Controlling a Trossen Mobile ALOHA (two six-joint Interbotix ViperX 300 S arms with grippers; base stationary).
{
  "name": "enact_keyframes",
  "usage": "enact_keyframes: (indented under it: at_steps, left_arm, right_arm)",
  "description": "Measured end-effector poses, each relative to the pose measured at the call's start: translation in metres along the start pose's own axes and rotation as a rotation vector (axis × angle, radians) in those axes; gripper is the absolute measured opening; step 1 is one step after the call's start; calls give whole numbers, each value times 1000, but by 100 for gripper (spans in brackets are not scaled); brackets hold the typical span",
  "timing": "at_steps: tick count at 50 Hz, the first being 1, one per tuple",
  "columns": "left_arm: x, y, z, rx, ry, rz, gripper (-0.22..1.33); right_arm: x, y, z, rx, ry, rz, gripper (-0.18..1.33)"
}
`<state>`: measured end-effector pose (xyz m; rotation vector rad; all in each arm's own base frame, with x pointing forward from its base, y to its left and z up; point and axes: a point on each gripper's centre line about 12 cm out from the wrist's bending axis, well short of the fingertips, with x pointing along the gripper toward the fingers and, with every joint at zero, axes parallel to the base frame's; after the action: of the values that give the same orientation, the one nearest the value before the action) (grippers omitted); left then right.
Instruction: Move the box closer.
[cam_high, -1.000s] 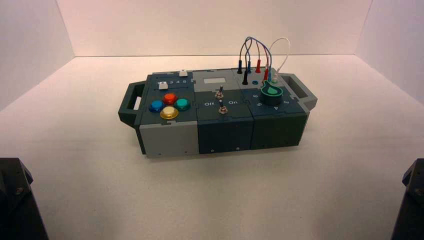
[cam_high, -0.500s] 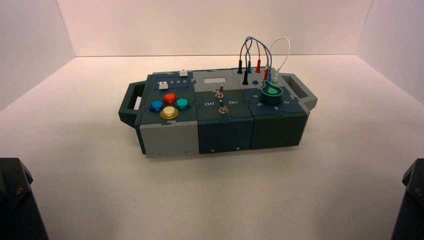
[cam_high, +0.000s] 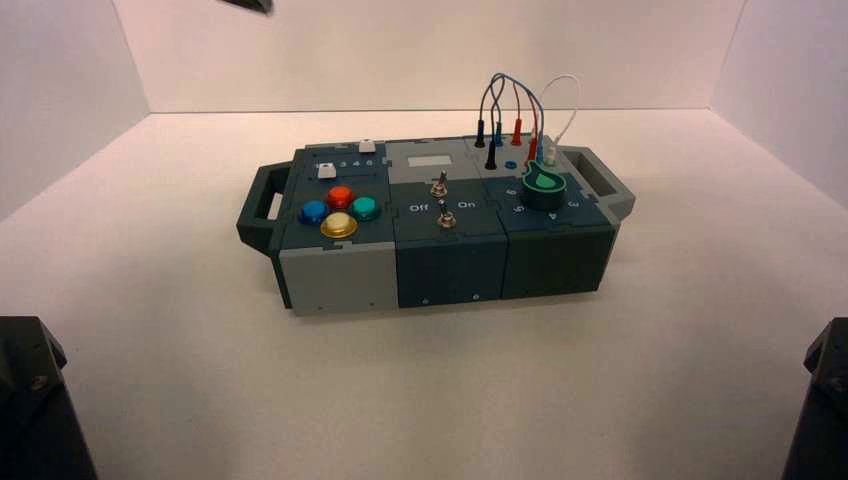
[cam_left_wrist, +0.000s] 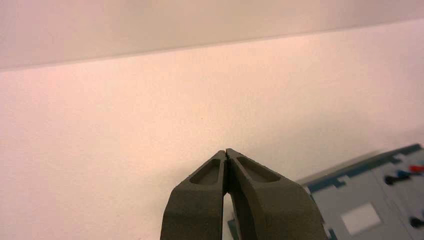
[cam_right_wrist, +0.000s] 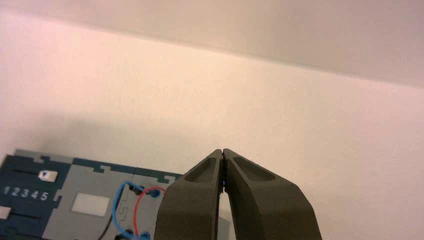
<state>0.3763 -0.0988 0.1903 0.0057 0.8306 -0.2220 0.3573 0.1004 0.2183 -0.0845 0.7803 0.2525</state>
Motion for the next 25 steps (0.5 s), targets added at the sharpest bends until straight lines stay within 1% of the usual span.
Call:
enact_keyframes:
  at_steps: [1,2,3,4,6,7,9,10,14,15,17,20,25]
  left_arm:
    - [9,0,2,-5,25,-1,-16]
    - [12,0,3,-6,31,-1,-16]
    - [17,-1,6,-6,43,-3,-16]
    - [22,-1,6,-9,58,-3,-16]
    - [35,-2,9,-8,95,-4,-16]
    - [39,-3,10,-8,109,-4,-16]
    - [45,-3,11,-7,122,-5,-16]
    - [53,-3,11,-9,148,-5,-16]
    - [68,-6,11,-5,191,-8,-16]
    - [69,-6,11,-6,194,-8,-16]
    - [78,-9,10,-6,219,-12,-16]
    - [85,-11,8,-2,238,-16,-16]
    - [97,-22,2,3,269,-32,-16]
  right_arm:
    - [11,4,2,-6,34,7,-14]
    - [15,5,4,-10,45,9,-14]
    - [25,9,4,-15,74,14,-14]
    - [25,9,4,-15,74,14,-14]
    - [42,16,6,-29,122,23,-14]
    - [43,16,7,-28,125,24,-14]
    - [58,22,6,-35,168,32,-14]
    - [63,24,6,-41,182,35,-14]
    - [83,32,4,-50,231,43,-14]
    - [84,32,4,-51,234,43,-14]
    - [96,35,1,-48,262,47,-14]
    - [107,35,-1,-44,286,48,-14]
    - [121,35,-4,-36,309,48,-14]
